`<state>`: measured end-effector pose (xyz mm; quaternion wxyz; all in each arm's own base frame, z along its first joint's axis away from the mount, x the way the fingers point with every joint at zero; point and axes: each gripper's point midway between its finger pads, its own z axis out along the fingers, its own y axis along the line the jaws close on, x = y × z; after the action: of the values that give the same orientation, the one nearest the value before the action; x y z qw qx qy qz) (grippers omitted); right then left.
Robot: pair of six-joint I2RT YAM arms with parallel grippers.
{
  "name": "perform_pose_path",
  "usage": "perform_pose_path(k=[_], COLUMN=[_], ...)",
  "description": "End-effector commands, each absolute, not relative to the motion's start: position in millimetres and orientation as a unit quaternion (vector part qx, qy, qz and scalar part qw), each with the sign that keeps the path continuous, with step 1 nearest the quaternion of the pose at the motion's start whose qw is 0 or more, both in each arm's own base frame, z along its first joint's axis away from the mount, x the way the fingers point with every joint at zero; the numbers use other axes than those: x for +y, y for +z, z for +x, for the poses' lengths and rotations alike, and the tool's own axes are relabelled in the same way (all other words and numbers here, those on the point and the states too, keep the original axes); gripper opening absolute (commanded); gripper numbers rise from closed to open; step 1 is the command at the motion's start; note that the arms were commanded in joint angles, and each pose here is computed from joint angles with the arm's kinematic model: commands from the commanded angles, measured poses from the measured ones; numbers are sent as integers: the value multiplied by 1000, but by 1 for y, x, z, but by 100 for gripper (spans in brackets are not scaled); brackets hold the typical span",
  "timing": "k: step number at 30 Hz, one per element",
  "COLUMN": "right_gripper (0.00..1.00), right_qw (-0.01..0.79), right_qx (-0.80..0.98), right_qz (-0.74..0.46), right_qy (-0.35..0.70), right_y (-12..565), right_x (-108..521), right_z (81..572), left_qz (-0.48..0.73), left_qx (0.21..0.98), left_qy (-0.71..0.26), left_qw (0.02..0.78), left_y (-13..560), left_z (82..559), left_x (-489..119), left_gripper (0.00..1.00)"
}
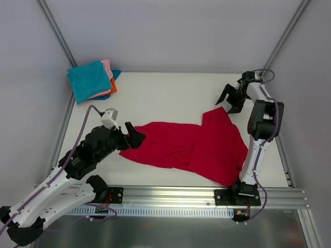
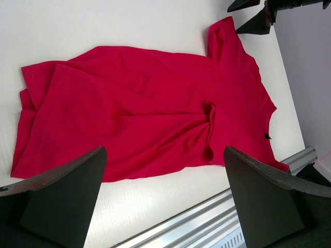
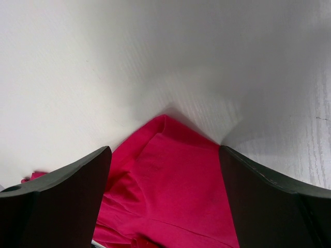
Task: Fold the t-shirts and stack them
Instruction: Flatten out the tshirt
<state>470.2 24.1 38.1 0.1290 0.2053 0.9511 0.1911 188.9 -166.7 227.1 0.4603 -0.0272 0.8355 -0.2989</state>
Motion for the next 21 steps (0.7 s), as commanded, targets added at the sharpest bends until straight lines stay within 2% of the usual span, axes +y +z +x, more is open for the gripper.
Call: perform_pose_path(k=[1, 10, 21], right_gripper=[90, 90, 87], right_qw=[156, 169, 133], right_qx=[943, 940, 943], right_qz=[212, 216, 220], right_qy=[201, 204, 210], right_y=[60, 75, 40], right_x=[19, 16, 22], right_z=[477, 479, 471], left_qz=[-24, -24, -25], left_qx=[831, 830, 831], left_qy=[-300, -302, -297], left_qw=[468, 468, 469], left_y=[231, 230, 228], left_z=[194, 196, 196], left_x=[-170, -173, -170], left_gripper=[99, 98, 99])
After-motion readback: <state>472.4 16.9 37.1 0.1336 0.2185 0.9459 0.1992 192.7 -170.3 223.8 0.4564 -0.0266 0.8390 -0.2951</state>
